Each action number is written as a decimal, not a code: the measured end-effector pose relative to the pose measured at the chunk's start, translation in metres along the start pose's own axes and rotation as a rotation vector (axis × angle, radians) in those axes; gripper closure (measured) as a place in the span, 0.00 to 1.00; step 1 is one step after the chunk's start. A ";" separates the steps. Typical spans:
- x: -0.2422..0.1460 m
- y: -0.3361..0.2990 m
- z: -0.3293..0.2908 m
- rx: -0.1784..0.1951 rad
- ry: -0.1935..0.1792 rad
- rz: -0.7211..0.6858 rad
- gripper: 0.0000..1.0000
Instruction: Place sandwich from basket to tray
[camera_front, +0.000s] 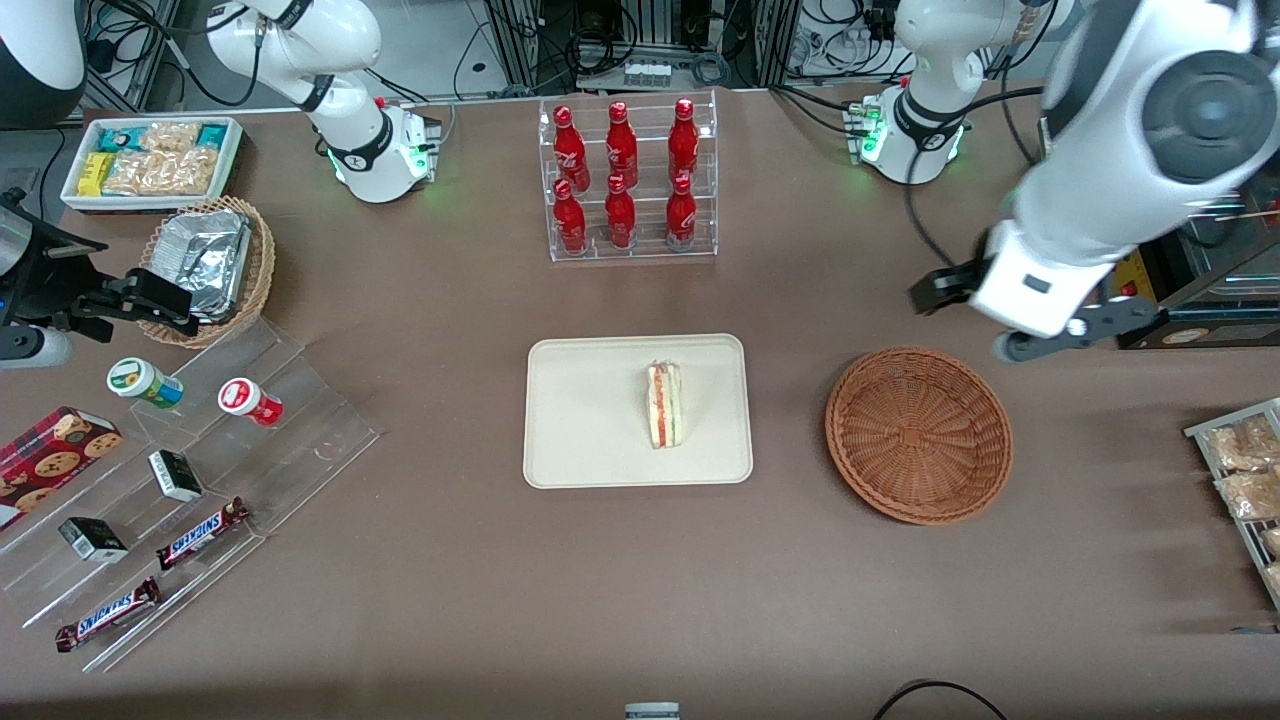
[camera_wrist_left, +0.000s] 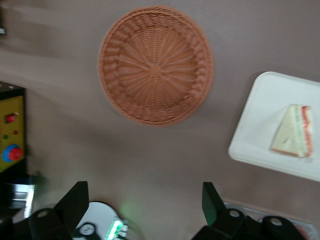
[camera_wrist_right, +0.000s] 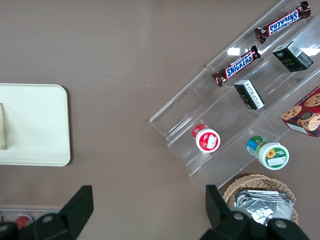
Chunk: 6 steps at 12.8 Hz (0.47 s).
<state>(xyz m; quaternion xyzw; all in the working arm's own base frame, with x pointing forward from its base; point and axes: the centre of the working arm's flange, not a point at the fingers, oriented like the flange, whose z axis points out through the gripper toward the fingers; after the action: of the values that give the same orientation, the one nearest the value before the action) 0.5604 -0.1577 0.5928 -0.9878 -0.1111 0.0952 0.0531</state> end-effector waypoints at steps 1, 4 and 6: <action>0.003 -0.018 0.003 0.000 -0.011 0.033 0.00; 0.010 -0.073 0.015 -0.001 -0.042 0.129 0.00; 0.008 -0.116 0.022 -0.039 -0.025 0.163 0.00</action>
<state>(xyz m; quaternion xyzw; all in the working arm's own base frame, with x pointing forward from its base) 0.5395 -0.0411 0.5846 -0.9932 -0.0328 0.1093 0.0243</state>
